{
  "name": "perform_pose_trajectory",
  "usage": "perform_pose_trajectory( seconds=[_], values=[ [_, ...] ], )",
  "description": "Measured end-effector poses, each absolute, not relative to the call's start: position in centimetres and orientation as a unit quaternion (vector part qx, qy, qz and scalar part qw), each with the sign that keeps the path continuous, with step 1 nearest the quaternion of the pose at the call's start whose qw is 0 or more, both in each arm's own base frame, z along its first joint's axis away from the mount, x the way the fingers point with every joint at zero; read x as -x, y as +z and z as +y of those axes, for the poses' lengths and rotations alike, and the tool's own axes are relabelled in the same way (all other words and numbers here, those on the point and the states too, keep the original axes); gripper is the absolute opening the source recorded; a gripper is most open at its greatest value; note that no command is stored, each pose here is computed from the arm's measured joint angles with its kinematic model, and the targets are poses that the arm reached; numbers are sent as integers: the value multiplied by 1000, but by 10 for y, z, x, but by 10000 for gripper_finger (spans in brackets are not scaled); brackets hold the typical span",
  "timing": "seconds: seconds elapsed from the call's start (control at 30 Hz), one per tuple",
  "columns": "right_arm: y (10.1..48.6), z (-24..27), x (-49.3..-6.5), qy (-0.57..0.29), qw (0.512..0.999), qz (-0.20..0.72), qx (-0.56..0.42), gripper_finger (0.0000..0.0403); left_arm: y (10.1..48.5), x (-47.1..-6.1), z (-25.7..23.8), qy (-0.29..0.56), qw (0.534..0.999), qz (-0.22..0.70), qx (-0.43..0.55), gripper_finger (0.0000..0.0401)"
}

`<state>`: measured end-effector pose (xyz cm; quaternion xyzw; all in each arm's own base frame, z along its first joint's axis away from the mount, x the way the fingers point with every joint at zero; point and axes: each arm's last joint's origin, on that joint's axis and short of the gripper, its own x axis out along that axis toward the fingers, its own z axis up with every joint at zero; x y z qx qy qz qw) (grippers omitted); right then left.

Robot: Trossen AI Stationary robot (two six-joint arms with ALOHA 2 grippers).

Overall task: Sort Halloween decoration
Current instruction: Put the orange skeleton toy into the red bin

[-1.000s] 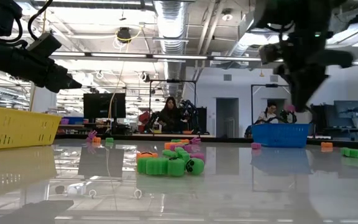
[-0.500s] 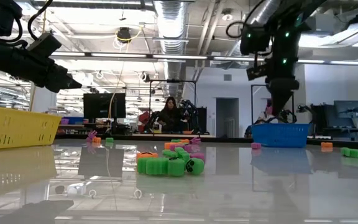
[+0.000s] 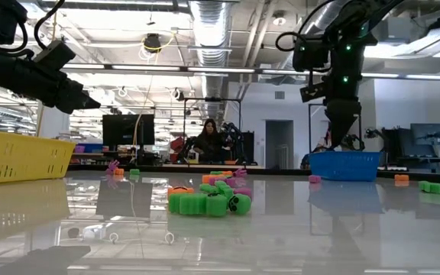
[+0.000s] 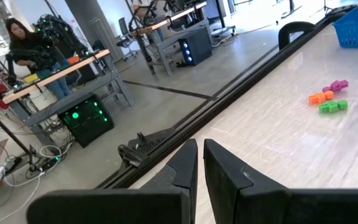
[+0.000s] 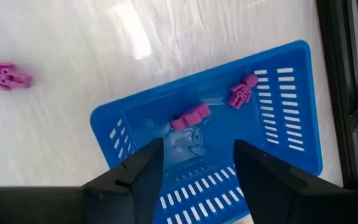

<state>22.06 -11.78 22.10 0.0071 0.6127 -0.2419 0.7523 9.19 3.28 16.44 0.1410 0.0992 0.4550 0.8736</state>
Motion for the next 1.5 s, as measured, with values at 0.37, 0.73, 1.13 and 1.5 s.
perform_pose_trajectory(
  seconds=[0.37, 0.73, 1.13, 1.5],
  values=[
    [231, -80, -276, -198, 877, 436, -37, 222, 164, -92, 33, 455, 874, 99, -141, 18],
    [208, -85, -359, -194, 922, 331, -56, 221, 164, -92, 33, 455, 874, 99, -141, 18],
    [207, -147, -407, -241, 854, 453, -87, 221, 164, -92, 33, 455, 874, 99, -141, 18],
    [161, -179, -415, -235, 822, 499, -141, 221, 164, -92, 33, 455, 874, 99, -141, 18]
  ],
)
